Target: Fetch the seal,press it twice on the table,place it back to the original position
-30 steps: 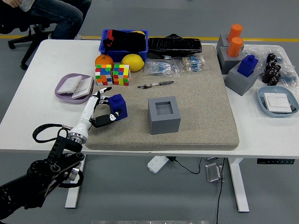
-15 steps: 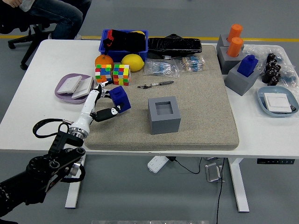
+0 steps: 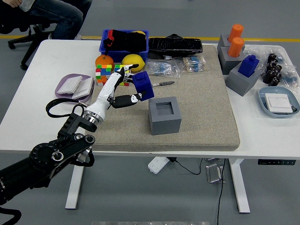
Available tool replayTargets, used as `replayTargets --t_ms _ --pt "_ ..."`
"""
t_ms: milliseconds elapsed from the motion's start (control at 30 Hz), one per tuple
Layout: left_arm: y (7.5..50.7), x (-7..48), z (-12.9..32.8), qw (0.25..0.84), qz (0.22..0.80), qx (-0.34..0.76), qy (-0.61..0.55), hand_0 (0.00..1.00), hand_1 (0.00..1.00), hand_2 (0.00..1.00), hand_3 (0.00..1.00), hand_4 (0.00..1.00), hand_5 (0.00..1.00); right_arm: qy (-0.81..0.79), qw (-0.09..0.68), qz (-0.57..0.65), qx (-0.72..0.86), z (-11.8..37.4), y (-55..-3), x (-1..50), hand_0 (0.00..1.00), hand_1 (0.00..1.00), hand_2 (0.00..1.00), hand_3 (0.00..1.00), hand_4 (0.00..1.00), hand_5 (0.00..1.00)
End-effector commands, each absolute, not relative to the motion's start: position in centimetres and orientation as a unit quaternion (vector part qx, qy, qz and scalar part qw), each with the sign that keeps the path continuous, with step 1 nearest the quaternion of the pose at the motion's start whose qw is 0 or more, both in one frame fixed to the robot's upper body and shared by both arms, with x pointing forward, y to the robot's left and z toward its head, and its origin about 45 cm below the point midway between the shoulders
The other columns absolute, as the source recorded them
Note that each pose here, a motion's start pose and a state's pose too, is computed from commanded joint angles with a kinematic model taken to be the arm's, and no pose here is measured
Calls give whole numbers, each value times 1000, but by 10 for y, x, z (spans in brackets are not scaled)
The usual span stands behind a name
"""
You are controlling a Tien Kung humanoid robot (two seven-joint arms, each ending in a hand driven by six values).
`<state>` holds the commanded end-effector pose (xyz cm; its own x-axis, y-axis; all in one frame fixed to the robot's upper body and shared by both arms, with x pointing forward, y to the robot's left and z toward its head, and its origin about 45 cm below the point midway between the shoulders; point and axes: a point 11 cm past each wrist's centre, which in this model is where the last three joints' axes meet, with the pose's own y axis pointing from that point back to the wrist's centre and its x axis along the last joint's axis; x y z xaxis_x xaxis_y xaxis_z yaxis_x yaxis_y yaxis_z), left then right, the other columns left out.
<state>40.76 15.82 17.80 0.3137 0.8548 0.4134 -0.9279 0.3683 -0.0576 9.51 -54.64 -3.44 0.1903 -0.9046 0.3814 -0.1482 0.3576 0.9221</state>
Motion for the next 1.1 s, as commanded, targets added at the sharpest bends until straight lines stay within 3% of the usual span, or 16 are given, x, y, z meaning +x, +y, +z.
replayTargets --t_ms 367,1100 --pt "120 408 190 841 485 115 -210 817 571 466 868 719 2 -555 610 -307 476 -33 -547 99 951 799 797 817 900 497" --pt "120 408 168 842 476 150 -208 817 574 468 870 721 2 -552 613 -308 475 -33 -548 96 951 798 797 819 900 498"
